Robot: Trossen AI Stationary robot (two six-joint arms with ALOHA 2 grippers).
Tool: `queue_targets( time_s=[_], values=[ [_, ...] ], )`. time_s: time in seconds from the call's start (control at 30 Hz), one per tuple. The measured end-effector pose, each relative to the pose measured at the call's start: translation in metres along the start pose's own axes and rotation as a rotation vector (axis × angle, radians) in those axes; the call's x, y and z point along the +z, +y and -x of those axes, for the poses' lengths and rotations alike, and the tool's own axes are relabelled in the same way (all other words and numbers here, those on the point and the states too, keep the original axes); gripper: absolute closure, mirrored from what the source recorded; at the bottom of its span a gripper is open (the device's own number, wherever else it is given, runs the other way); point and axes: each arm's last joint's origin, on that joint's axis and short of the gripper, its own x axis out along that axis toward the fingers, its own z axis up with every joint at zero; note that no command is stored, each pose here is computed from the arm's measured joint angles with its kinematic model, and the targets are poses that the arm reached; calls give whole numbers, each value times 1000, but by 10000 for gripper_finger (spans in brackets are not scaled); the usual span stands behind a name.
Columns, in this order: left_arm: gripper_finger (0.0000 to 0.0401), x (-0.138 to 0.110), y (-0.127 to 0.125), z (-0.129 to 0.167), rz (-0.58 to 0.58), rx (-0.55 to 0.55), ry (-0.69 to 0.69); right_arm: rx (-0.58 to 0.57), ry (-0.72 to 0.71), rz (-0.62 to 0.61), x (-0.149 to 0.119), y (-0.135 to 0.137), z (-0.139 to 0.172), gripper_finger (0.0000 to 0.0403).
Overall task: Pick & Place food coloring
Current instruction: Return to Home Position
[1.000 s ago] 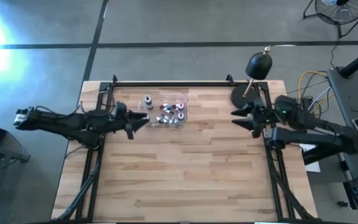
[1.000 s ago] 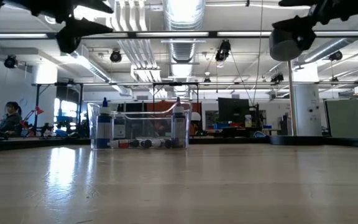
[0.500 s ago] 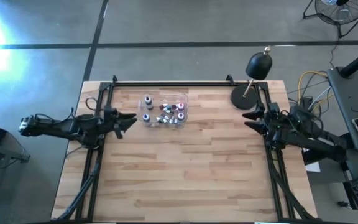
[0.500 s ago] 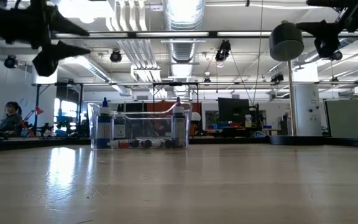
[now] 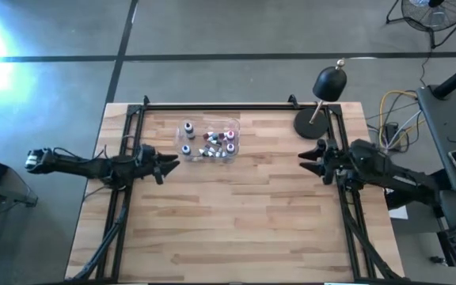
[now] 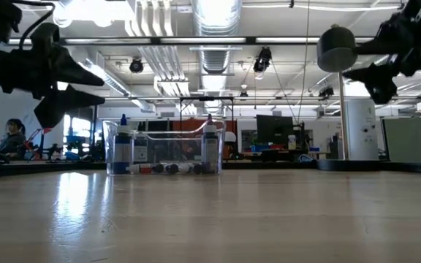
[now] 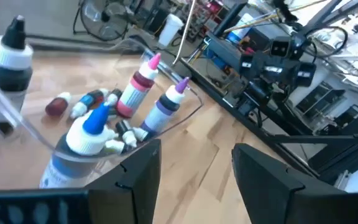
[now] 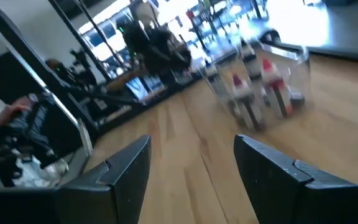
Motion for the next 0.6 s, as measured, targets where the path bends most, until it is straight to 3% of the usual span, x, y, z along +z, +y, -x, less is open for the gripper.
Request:
queue_targets(
  time_s=[0.13,0.3,0.47,0.6],
  values=[
    [229,-3,4,3,19,-10,-11,-20,22,-3,-21,-12,-6,179],
    [229,4,3,10,61,-64,-72,-23,-4,1,-21,-12,-7,179],
    [229,16,1,20,133,-147,-190,68,-112,29,-23,-11,-13,179],
    [229,21,-2,22,162,-178,-236,84,-117,30,-24,-9,-13,179]
  ],
)
